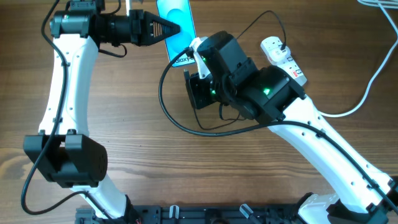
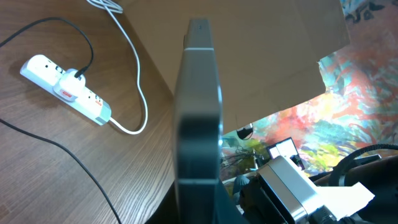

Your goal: Plug charger to phone and switch on socket

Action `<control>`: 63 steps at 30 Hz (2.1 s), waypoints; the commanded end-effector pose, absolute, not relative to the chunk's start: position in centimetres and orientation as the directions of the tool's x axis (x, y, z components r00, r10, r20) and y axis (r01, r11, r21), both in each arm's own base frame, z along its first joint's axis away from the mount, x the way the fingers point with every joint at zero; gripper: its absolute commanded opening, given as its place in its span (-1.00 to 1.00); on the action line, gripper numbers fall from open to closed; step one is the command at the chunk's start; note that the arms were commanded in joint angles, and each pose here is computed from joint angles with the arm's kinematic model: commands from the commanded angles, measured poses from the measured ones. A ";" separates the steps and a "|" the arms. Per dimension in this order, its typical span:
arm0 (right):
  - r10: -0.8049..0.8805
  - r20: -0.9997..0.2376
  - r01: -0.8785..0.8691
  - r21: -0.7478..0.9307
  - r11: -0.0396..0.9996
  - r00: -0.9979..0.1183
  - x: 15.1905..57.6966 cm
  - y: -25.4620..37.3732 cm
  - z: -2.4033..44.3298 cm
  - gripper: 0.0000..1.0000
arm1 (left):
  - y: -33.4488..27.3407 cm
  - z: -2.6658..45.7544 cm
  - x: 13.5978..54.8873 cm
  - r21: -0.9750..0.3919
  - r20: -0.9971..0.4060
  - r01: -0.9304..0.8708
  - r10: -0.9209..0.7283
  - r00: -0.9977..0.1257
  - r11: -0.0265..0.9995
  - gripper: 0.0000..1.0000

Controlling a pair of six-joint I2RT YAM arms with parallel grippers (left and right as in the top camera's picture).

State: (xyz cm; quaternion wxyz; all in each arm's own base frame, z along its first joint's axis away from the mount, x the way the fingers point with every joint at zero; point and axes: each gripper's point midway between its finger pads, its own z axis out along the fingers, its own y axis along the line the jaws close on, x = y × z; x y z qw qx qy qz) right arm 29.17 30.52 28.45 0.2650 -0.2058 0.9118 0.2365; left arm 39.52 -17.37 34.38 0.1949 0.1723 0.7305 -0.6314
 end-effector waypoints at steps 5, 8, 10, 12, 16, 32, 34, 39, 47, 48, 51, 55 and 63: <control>-0.234 -0.637 -0.511 0.293 0.808 -0.735 30.0 30.2 30.2 -0.92 | -17.4 35.1 39.2 -0.841 -0.532 0.530 0.008 -0.847 0.108 -0.92; -0.232 -0.640 -0.512 0.293 0.807 -0.732 30.0 30.2 30.2 -0.92 | -17.4 35.1 39.2 -0.841 -0.532 0.530 0.008 -0.847 0.109 -0.92; -0.232 -0.642 -0.510 0.288 0.810 -0.731 30.1 30.2 30.2 -0.91 | -17.4 35.1 39.2 -0.841 -0.533 0.530 0.008 -0.846 0.109 -0.92; -0.232 -0.646 -0.509 0.281 0.813 -0.727 30.2 30.1 30.3 -0.91 | -17.4 35.1 39.2 -0.841 -0.532 0.530 0.008 -0.847 0.109 -0.92; -0.234 -0.647 -0.511 0.279 0.813 -0.726 30.2 30.1 30.3 -0.92 | -17.4 35.1 39.2 -0.841 -0.532 0.530 0.008 -0.847 0.108 -0.92; -0.232 -0.648 -0.511 0.281 0.813 -0.726 30.3 30.1 30.3 -0.91 | -17.4 35.4 39.0 -0.843 -0.533 0.531 0.008 -0.846 0.090 -0.92; -0.230 -0.652 -0.512 0.281 0.812 -0.723 30.3 30.2 30.4 -0.91 | -17.4 35.4 39.0 -0.843 -0.533 0.531 0.008 -0.846 0.089 -0.92; -0.226 -0.657 -0.514 0.283 0.810 -0.719 30.4 30.3 30.5 -0.92 | -17.5 35.3 39.0 -0.832 -0.549 0.548 0.011 -0.836 0.089 -0.92; -0.219 -0.668 -0.516 0.285 0.808 -0.712 30.7 30.4 30.8 -0.91 | -17.5 35.2 38.8 -0.817 -0.571 0.570 0.016 -0.821 0.089 -0.92; -0.219 -0.668 -0.517 0.285 0.807 -0.711 30.7 30.4 30.8 -0.91 | -17.5 35.2 38.8 -0.816 -0.572 0.571 0.016 -0.820 0.088 -0.92; -0.227 -0.673 -0.525 0.278 0.805 -0.704 30.7 30.4 30.9 -0.91 | -17.5 35.2 38.8 -0.817 -0.571 0.570 0.016 -0.821 0.089 -0.92; -0.228 -0.681 -0.522 0.261 0.812 -0.696 30.9 30.2 31.1 -0.92 | -17.5 35.2 38.7 -0.820 -0.566 0.565 0.016 -0.824 0.089 -0.92; -0.217 -0.696 -0.524 0.263 0.810 -0.685 31.2 30.4 31.5 -0.92 | -17.5 34.8 38.6 -0.838 -0.538 0.536 0.017 -0.843 0.101 -0.92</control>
